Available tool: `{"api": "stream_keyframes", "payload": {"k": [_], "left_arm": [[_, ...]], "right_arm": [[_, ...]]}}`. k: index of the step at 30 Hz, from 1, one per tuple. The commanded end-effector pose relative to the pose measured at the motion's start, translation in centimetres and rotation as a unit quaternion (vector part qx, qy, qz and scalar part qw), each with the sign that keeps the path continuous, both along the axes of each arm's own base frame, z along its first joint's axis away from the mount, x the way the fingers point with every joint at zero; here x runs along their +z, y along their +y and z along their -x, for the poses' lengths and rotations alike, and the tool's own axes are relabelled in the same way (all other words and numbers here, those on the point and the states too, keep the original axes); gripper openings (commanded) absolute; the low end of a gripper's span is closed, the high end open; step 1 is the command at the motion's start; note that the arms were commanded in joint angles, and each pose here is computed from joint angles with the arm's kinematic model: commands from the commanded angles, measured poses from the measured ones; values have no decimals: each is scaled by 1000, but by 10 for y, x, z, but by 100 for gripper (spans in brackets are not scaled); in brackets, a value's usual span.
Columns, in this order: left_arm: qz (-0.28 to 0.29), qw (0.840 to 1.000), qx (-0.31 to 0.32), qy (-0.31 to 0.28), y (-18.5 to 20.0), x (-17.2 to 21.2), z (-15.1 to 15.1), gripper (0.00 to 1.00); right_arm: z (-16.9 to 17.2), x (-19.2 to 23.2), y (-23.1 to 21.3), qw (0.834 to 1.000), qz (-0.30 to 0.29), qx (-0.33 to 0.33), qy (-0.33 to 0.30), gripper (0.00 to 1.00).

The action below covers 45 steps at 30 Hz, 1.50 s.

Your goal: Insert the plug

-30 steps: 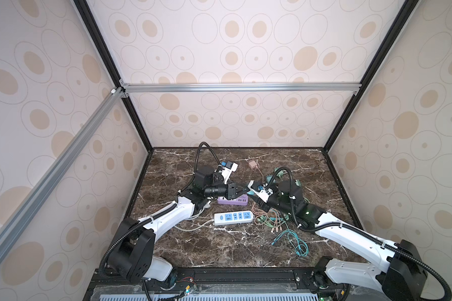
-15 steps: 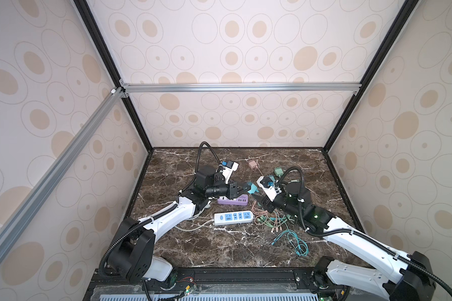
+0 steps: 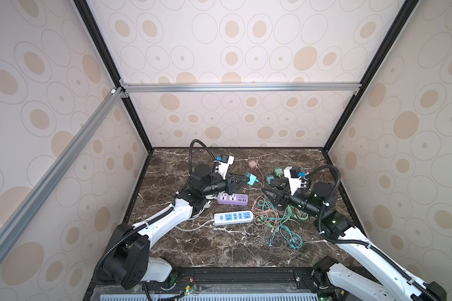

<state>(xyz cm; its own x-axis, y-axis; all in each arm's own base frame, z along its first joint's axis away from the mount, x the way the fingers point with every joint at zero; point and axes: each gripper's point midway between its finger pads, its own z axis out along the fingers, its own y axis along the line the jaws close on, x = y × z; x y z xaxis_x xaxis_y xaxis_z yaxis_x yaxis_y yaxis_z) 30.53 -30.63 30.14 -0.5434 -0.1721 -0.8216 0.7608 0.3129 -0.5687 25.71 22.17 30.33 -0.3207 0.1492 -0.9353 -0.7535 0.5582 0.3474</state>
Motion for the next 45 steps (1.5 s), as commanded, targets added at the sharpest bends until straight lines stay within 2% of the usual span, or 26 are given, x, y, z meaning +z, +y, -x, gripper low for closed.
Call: {"api": "stream_keyframes", "payload": {"k": [1, 5, 11, 18, 27, 45], "left_arm": [[67, 995, 15, -71, 9, 56, 2, 0], [92, 992, 21, -80, 11, 71, 1, 0], [156, 983, -11, -98, 16, 92, 19, 0], [181, 976, -49, -107, 16, 99, 35, 0], [202, 969, -83, -117, 18, 104, 51, 0], [218, 963, -98, -126, 23, 106, 62, 0]], "right_arm": [[19, 29, 17, 990, -107, 88, 21, 67], [18, 37, 22, 981, -155, 113, 20, 65], [16, 51, 31, 969, -196, 150, 10, 68], [12, 67, 35, 966, -202, 163, -14, 69], [13, 87, 47, 959, -209, 185, -44, 65], [14, 116, 68, 947, -228, 208, -89, 48]]}}
